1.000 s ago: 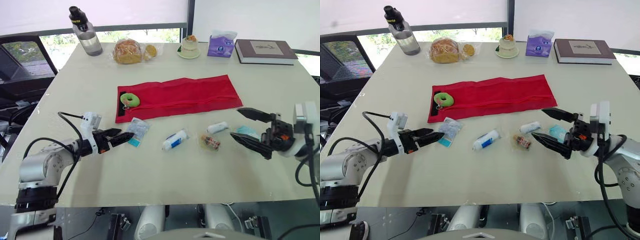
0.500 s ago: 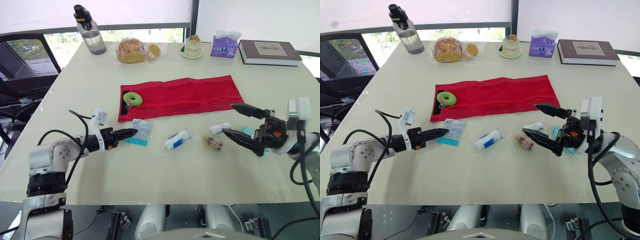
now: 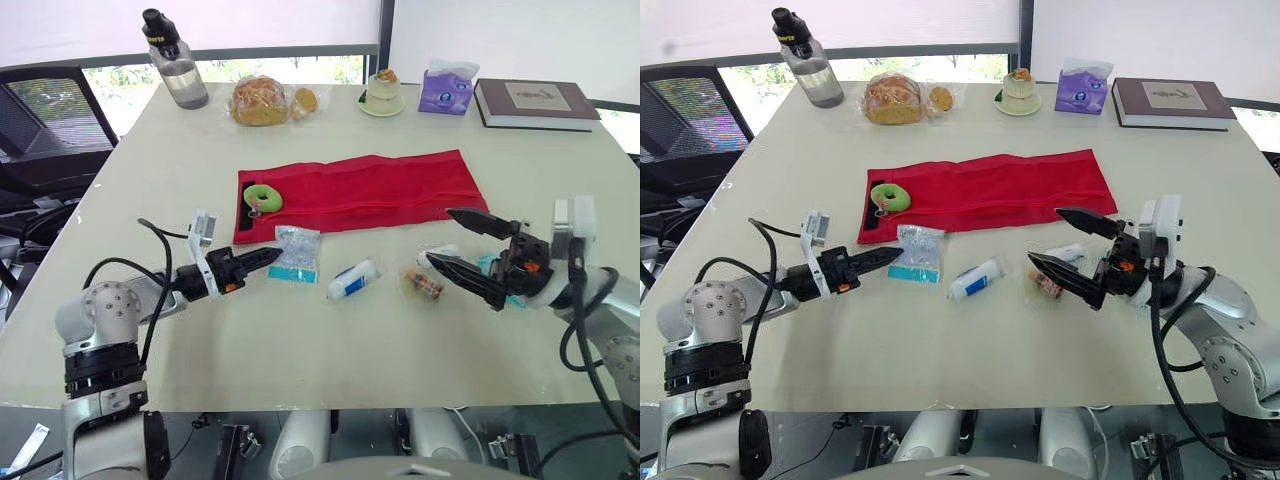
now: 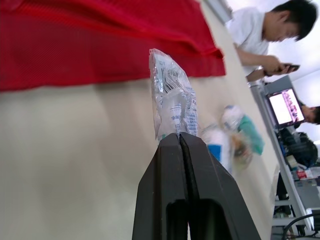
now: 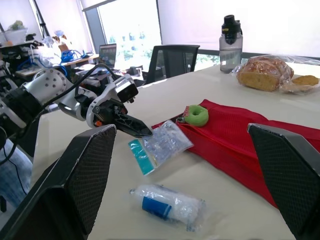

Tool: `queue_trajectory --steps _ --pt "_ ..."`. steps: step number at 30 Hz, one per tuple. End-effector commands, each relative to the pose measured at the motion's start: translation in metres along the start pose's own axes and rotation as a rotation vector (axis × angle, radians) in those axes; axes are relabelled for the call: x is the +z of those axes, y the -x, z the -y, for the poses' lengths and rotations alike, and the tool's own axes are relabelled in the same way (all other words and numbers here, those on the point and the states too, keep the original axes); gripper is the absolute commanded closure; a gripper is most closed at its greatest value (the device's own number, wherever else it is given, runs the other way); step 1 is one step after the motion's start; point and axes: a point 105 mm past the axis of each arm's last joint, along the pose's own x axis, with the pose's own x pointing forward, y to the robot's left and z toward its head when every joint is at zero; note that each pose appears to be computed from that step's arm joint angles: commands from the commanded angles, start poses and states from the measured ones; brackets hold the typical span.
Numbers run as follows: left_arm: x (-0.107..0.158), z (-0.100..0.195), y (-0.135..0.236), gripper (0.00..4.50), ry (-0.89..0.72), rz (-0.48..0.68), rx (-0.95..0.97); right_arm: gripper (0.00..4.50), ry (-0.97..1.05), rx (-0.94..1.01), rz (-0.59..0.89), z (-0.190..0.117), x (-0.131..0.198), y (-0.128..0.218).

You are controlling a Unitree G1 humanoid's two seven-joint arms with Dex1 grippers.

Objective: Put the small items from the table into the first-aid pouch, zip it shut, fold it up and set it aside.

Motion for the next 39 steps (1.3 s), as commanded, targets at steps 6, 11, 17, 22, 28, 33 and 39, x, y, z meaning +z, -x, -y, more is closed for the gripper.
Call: queue_trajectory --steps 6,11,17,22,28,33,39 --pt "0.047 0.084 -0.02 4.47 -0.119 0.25 -0.228 0.0 -0.166 -0.015 0.037 -0.018 0.002 -0.038" --pt "0.057 0.113 -0.037 4.47 -0.105 0.319 -0.308 0.0 -0.322 -0.081 0.056 -0.013 0.002 -0.059" --pt "0.056 0.136 -0.053 4.47 -0.064 0.337 -0.394 0.0 -0.504 -0.14 0.144 -0.003 0.011 -0.081" --pt "0.052 0.137 -0.054 4.47 -0.054 0.319 -0.406 0.0 -0.557 -0.16 0.188 0.001 0.021 -0.09" --pt "0.044 0.137 -0.059 4.47 -0.056 0.291 -0.416 0.0 -0.543 -0.162 0.207 0.001 0.027 -0.096" --pt "0.03 0.128 -0.066 4.5 -0.107 0.231 -0.379 0.75 -0.541 -0.153 0.22 0.001 0.031 -0.098" --pt "0.032 0.121 -0.065 4.5 -0.121 0.24 -0.372 3.78 -0.54 -0.167 0.207 0.004 0.026 -0.093"
